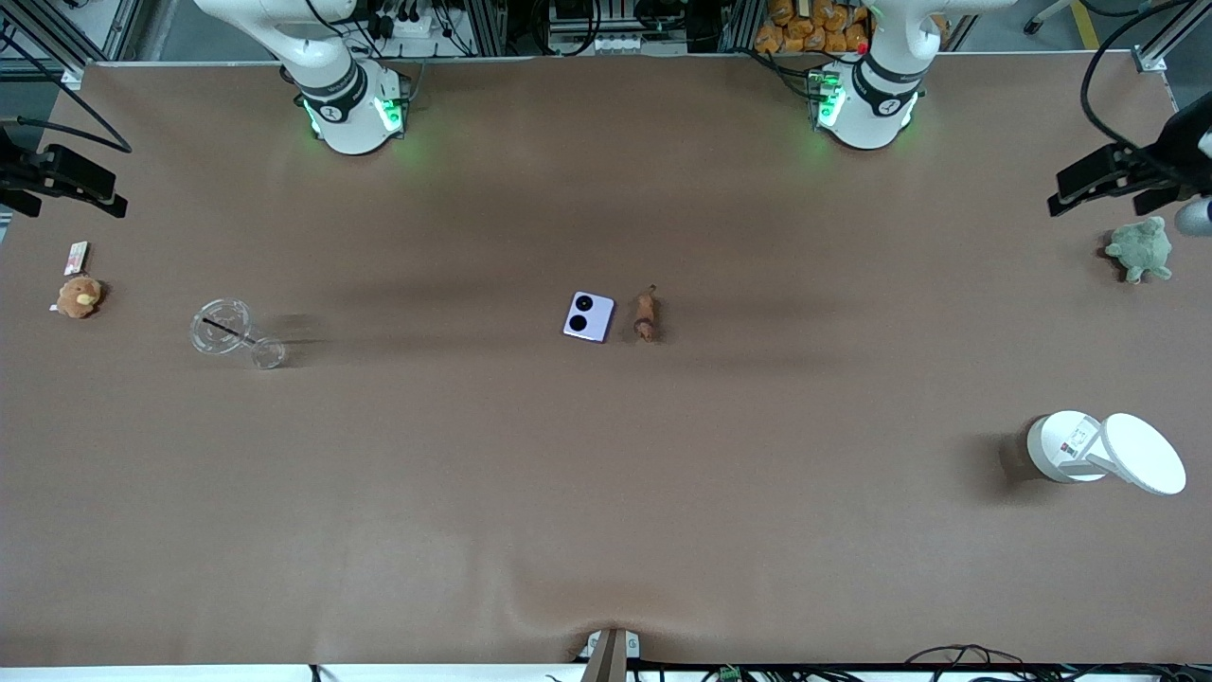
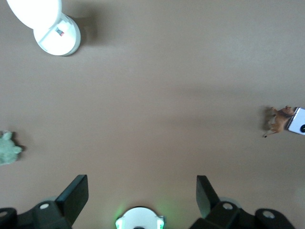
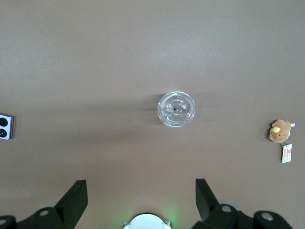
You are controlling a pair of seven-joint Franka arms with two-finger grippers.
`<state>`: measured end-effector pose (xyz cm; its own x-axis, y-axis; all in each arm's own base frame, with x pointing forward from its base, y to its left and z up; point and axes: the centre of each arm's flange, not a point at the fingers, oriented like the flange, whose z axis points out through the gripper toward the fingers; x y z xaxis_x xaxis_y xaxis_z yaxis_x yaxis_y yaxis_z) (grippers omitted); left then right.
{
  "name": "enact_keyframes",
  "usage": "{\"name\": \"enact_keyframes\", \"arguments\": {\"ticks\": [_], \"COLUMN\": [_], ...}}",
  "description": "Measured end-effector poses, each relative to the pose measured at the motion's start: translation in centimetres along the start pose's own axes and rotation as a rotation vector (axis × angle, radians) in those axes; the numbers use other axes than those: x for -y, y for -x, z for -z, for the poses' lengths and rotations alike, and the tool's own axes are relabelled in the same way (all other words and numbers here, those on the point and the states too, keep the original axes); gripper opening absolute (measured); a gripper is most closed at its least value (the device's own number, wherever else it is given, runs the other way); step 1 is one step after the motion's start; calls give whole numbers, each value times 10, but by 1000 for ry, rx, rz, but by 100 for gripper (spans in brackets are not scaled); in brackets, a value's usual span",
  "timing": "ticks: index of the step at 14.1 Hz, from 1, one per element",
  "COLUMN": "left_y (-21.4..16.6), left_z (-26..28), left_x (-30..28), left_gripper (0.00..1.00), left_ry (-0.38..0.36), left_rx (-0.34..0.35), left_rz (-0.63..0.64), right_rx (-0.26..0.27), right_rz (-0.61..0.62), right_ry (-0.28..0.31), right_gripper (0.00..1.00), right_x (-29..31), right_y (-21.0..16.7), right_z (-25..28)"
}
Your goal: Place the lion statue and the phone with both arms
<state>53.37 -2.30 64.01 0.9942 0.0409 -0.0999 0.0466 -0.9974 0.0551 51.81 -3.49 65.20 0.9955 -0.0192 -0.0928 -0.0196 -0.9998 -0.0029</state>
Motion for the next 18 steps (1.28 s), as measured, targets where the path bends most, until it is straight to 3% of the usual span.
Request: {"name": "enact_keyframes", "arguments": {"ticks": [7,18], "left_y": [-33,-50], "left_z": [-64,-157], "left_x": [-133,-266], "left_gripper": [100,100], "left_ry": [-33,-43], "left_rx": [62,17], "left_rz": [6,29], "right_rx": [2,5], "right_rz": [0,1], "right_ry": [0,0], "right_gripper": [100,100], "right_x": [0,1], "right_y": [0,-1], "right_z": [-1,-3]}}
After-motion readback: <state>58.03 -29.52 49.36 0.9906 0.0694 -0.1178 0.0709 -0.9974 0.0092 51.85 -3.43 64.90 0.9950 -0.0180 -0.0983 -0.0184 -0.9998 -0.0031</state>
